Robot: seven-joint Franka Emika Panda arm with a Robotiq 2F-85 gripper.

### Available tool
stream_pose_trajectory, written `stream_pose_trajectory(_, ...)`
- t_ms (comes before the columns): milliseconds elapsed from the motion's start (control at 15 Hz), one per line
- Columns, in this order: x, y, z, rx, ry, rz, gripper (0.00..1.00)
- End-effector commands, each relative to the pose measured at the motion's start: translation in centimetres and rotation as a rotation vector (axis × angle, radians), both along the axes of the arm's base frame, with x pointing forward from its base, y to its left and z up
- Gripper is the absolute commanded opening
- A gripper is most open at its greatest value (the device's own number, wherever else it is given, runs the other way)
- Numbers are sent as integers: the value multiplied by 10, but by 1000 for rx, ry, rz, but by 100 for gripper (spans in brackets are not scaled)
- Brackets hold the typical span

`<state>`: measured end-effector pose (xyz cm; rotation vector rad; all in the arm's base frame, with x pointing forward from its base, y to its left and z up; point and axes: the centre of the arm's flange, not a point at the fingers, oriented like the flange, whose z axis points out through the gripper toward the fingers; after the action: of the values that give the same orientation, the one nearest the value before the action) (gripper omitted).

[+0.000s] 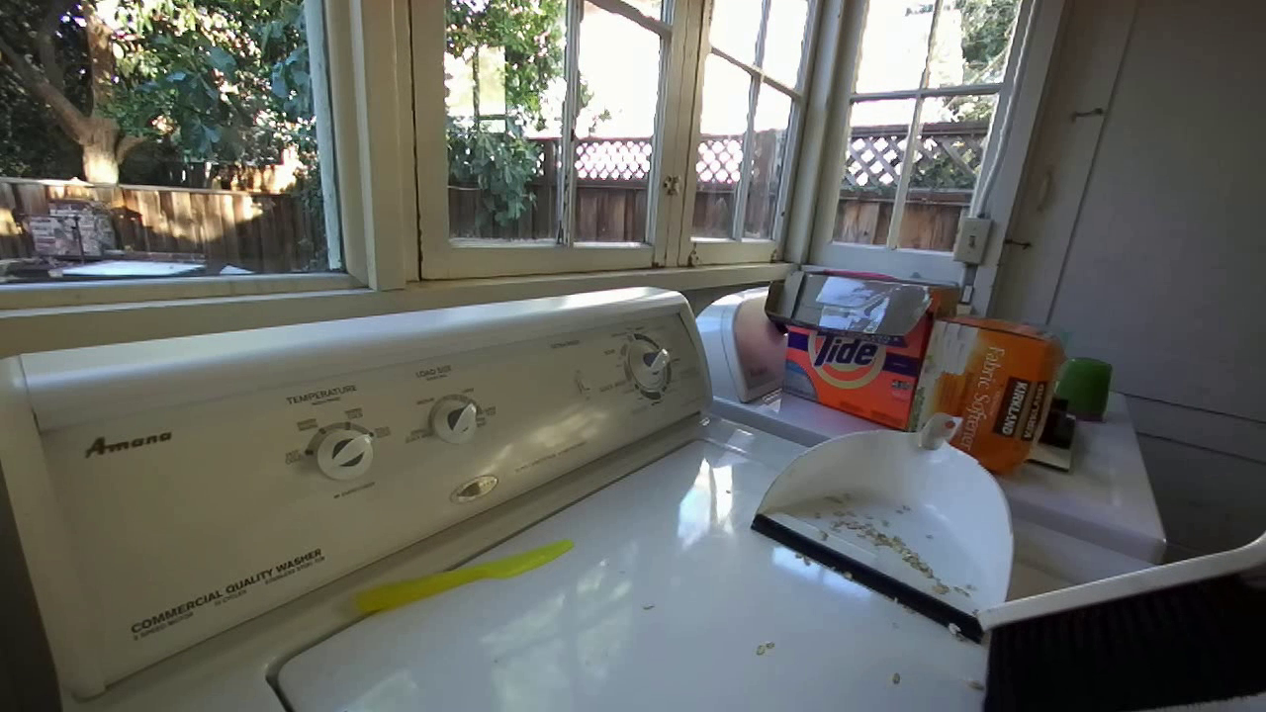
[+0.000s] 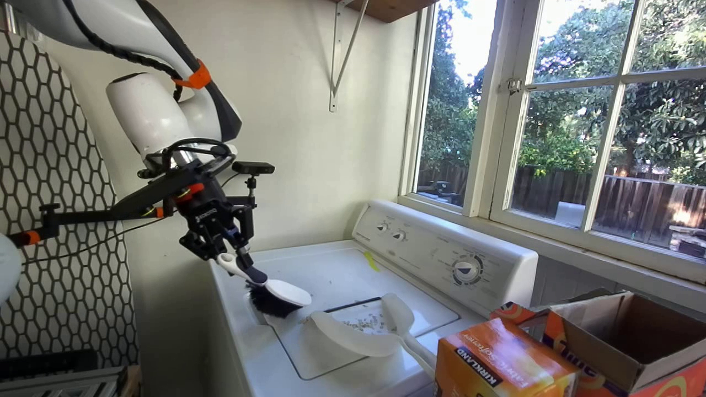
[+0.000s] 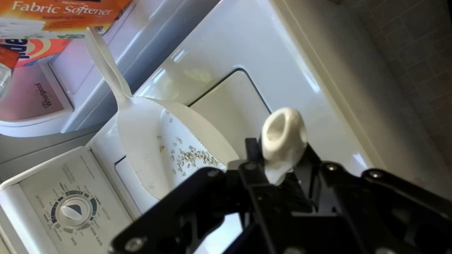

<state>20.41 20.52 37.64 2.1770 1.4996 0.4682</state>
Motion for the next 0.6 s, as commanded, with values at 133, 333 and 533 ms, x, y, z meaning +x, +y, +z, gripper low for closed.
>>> stream_pose_trajectory(133, 29, 7, -7, -28, -8, 46, 7)
stream_pose_trajectory(333, 39, 8, -8, -37, -22, 46, 7)
stream_pose_trajectory(533, 49, 9, -10, -54, -20, 34, 7)
